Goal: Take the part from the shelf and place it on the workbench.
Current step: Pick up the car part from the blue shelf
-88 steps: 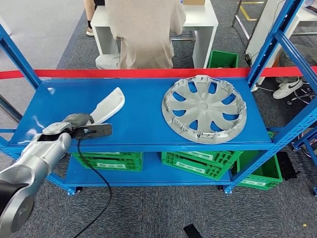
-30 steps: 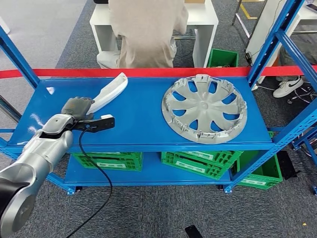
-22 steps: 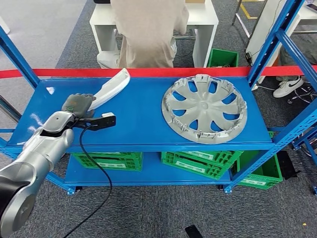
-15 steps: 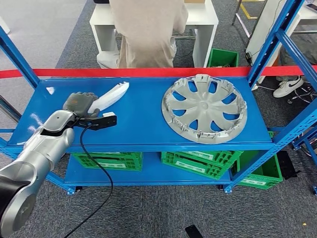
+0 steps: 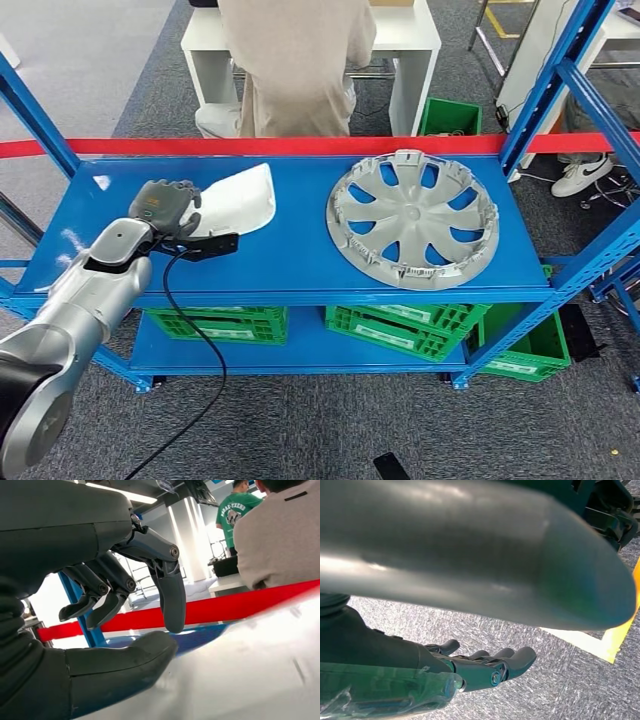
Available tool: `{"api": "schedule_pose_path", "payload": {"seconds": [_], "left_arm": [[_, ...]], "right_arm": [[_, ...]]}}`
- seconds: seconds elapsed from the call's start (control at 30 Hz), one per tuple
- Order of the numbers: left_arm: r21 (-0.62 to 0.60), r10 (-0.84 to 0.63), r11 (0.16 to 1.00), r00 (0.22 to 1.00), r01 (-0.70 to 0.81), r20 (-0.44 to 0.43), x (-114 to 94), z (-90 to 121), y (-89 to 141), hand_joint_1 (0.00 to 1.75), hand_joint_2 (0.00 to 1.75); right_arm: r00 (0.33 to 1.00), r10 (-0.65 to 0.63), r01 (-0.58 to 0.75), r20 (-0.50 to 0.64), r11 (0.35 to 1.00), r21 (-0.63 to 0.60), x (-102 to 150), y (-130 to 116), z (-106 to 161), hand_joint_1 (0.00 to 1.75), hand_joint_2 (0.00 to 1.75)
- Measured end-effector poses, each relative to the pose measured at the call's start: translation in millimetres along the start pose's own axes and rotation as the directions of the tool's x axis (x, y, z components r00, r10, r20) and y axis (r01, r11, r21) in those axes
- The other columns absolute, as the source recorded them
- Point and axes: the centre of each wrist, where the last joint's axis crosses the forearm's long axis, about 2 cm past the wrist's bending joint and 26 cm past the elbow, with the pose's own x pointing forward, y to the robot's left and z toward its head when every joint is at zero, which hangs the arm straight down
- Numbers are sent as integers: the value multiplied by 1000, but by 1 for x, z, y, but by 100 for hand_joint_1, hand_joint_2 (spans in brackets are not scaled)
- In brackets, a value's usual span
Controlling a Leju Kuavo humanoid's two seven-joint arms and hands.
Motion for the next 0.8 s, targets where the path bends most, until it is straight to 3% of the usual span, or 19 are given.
{"api": "schedule_pose_path", "payload": {"seconds": [0.3, 0.33, 0.37, 0.43, 0.47, 0.5, 0.8], "left_arm": [[-23, 12, 1000, 1000, -12, 10, 0, 0, -1, 175, 175], [-24, 12, 1000, 1000, -11, 11, 0, 0, -1, 175, 131], [-25, 11, 1000, 1000, -11, 12, 1, 0, -1, 140, 87], [-28, 10, 1000, 1000, -10, 14, 1, 0, -1, 52, 0], [-29, 10, 1000, 1000, -9, 13, 1, 0, -1, 9, 0], [-30, 9, 1000, 1000, -9, 10, 1, 0, -1, 0, 0], [-44, 7, 999, 999, -9, -41, 3, 0, -2, 0, 0]], "right_arm": [[1000, -1, 1, -1, 1000, 2, 0, 0, 0, 0, 0], [1000, -1, 1, -1, 1000, 2, 0, 0, 0, 0, 0], [1000, -1, 1, -1, 1000, 2, 0, 0, 0, 0, 0], [1000, -2, 2, -1, 1000, 2, 0, 0, 0, 0, 0], [1000, -2, 2, -1, 1000, 2, 0, 0, 0, 0, 0], [1000, -2, 2, -1, 1000, 2, 0, 0, 0, 0, 0], [1000, -2, 2, -4, 1000, 1, 0, 0, 0, 0, 0]]}}
